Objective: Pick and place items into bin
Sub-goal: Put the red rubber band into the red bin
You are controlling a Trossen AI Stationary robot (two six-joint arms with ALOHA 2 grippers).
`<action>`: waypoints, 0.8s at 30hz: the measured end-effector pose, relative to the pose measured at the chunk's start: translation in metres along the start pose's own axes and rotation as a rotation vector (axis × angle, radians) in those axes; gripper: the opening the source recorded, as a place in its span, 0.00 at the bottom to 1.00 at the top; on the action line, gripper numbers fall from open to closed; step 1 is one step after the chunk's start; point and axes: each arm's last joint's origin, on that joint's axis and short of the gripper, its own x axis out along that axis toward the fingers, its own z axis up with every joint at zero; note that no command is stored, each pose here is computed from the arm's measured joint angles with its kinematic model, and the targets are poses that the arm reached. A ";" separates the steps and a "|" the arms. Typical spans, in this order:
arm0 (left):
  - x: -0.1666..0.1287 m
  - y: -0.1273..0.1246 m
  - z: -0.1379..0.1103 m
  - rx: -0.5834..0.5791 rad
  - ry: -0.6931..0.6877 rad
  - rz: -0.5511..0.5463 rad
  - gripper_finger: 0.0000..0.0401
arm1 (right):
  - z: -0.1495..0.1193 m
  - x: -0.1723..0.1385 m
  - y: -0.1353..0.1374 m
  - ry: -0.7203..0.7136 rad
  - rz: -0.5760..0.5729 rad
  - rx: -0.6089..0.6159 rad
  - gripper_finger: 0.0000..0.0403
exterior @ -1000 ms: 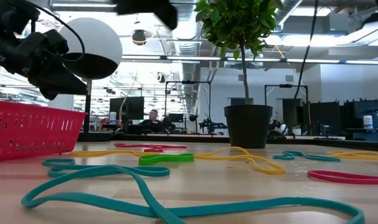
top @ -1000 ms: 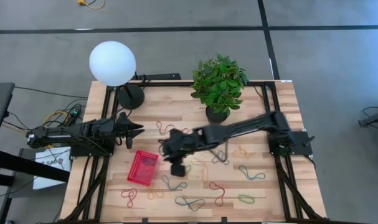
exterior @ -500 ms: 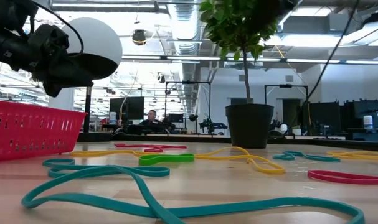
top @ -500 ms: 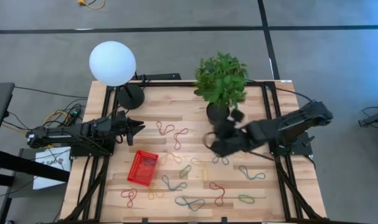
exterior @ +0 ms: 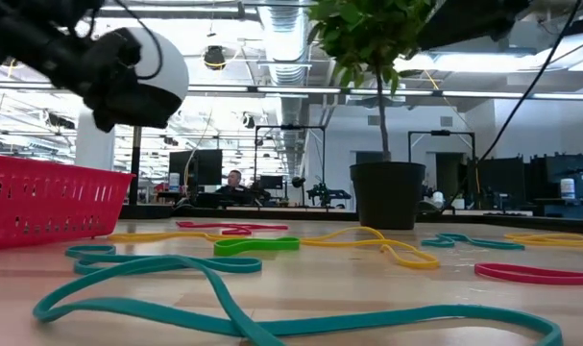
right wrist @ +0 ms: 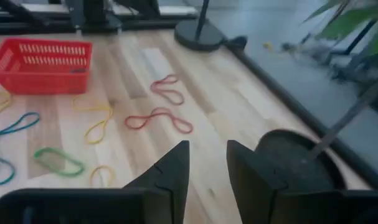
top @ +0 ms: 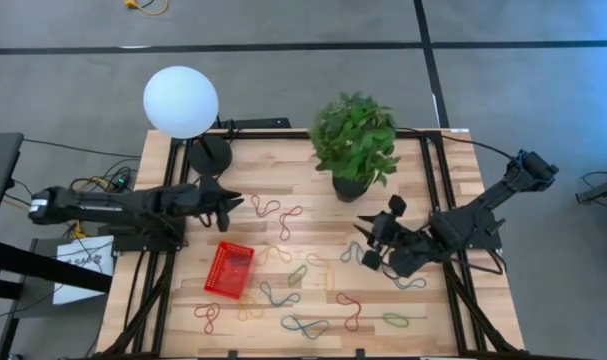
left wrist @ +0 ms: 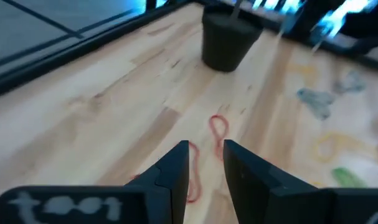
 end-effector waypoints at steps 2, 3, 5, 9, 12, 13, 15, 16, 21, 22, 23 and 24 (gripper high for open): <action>0.009 -0.004 0.004 0.025 0.040 0.012 0.22 | -0.004 -0.002 -0.004 -0.026 -0.055 -0.020 0.25; 0.015 -0.006 0.004 0.032 0.064 0.007 0.22 | -0.008 -0.002 -0.007 -0.037 -0.082 -0.022 0.25; 0.024 -0.009 0.001 0.060 0.122 0.002 0.22 | -0.020 0.001 -0.011 -0.041 -0.117 -0.007 0.25; 0.043 -0.012 -0.008 0.093 0.227 0.022 0.22 | -0.045 0.005 -0.019 -0.018 -0.131 0.046 0.25; 0.057 -0.015 -0.014 0.099 0.250 0.023 0.22 | -0.056 0.005 -0.023 -0.011 -0.116 0.112 0.25; 0.061 -0.016 -0.015 0.097 0.250 0.013 0.22 | -0.057 0.004 -0.021 -0.009 -0.088 0.141 0.25; 0.070 -0.018 -0.018 0.097 0.243 -0.002 0.22 | -0.059 0.002 -0.015 0.000 -0.003 0.160 0.25; 0.074 -0.019 -0.019 0.104 0.242 -0.003 0.22 | -0.059 0.001 -0.011 -0.006 0.049 0.157 0.25; 0.092 -0.015 -0.032 0.123 0.291 0.040 0.22 | -0.061 -0.004 0.008 -0.146 0.287 0.092 0.26; 0.096 -0.013 -0.035 0.121 0.303 0.051 0.22 | -0.063 -0.005 0.009 -0.184 0.309 0.071 0.26; 0.100 -0.011 -0.038 0.120 0.314 0.061 0.22 | -0.064 -0.006 0.010 -0.219 0.320 0.049 0.26; 0.103 -0.009 -0.042 0.120 0.328 0.070 0.22 | -0.066 -0.006 0.010 -0.252 0.329 0.037 0.26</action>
